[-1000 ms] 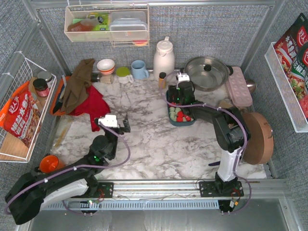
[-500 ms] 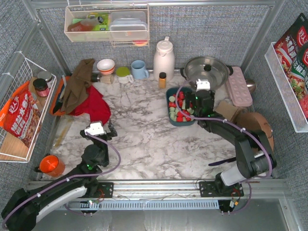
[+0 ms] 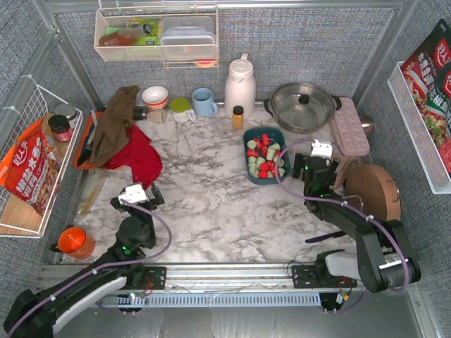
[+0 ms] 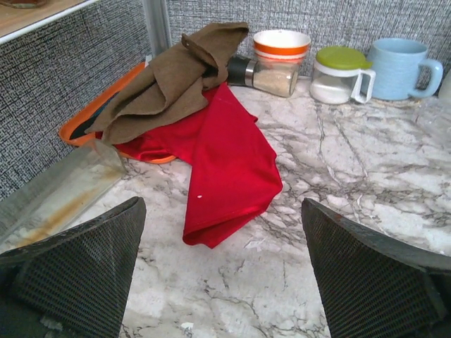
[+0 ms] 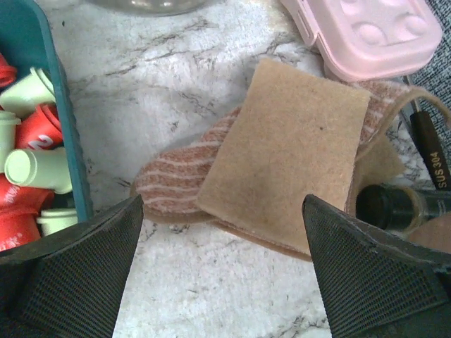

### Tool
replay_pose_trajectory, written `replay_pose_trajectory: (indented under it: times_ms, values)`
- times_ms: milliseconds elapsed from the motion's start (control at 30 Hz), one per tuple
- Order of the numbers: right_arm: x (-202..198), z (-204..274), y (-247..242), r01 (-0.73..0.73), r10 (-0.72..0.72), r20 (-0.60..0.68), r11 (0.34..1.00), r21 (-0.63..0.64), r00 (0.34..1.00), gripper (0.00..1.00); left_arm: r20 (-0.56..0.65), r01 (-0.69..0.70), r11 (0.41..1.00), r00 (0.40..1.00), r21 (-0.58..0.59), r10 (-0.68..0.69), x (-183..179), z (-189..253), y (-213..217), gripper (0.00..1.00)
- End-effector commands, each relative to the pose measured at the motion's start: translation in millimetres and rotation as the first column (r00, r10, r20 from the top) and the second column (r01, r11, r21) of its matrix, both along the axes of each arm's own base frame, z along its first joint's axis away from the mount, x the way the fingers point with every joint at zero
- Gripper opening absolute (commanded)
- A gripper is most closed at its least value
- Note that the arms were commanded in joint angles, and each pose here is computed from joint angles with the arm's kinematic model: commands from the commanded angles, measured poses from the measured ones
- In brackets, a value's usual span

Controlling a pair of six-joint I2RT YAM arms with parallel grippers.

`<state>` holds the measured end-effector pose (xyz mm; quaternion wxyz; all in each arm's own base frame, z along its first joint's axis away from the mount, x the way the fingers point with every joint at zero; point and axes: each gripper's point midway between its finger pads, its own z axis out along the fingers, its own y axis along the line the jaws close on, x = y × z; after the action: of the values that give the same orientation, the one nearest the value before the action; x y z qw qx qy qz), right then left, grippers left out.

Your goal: Mix the coffee capsules in the storage basket

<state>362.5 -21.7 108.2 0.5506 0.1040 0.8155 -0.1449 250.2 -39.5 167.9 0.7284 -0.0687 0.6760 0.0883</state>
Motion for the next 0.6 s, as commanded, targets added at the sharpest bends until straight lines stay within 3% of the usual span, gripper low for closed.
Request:
replay_pose_trajectory:
  times_ms: [0,33,67,167,233,367,433,467,567]
  values:
    - [-13,-27,-11,0.040,-0.040,0.011,0.999,0.023,0.999,0.99,0.002,0.000,1.000,1.000,-0.001,0.000,-3,-2,3,0.99]
    - [-8,-23,-19,0.096,-0.098,0.056,0.995,0.035,0.994,0.99,0.004,0.001,1.000,1.000,0.015,-0.001,-3,-3,5,0.99]
    - [-12,-25,-24,0.140,-0.141,0.014,0.989,0.037,0.990,0.99,0.005,-0.001,0.999,1.000,0.033,0.001,-4,-4,6,0.99]
    - [-6,-28,-17,0.070,-0.071,0.011,0.996,0.049,0.997,0.99,-0.020,-0.032,0.996,0.999,0.082,0.034,-6,-29,18,0.99]
    - [-3,-24,-14,0.028,-0.029,0.049,0.999,0.027,0.998,0.99,-0.014,-0.060,0.997,0.998,0.046,0.060,-6,-43,28,0.99]
    - [1,-44,-6,-0.058,0.059,0.200,0.998,-0.015,0.978,0.99,0.009,-0.126,0.992,0.992,0.019,0.126,-1,-44,51,0.99]
    - [1,-52,9,-0.137,0.137,0.071,0.991,-0.005,0.988,0.99,0.022,-0.134,0.991,0.991,0.003,0.134,4,-43,60,0.99]
    - [10,-53,15,-0.189,0.189,0.048,0.982,0.010,0.981,0.99,0.017,-0.140,0.990,0.990,-0.008,0.141,7,-43,63,0.99]
    - [13,-52,8,-0.152,0.151,0.049,0.988,0.018,0.987,0.99,-0.026,-0.158,0.987,0.987,-0.001,0.158,20,-45,72,0.99]
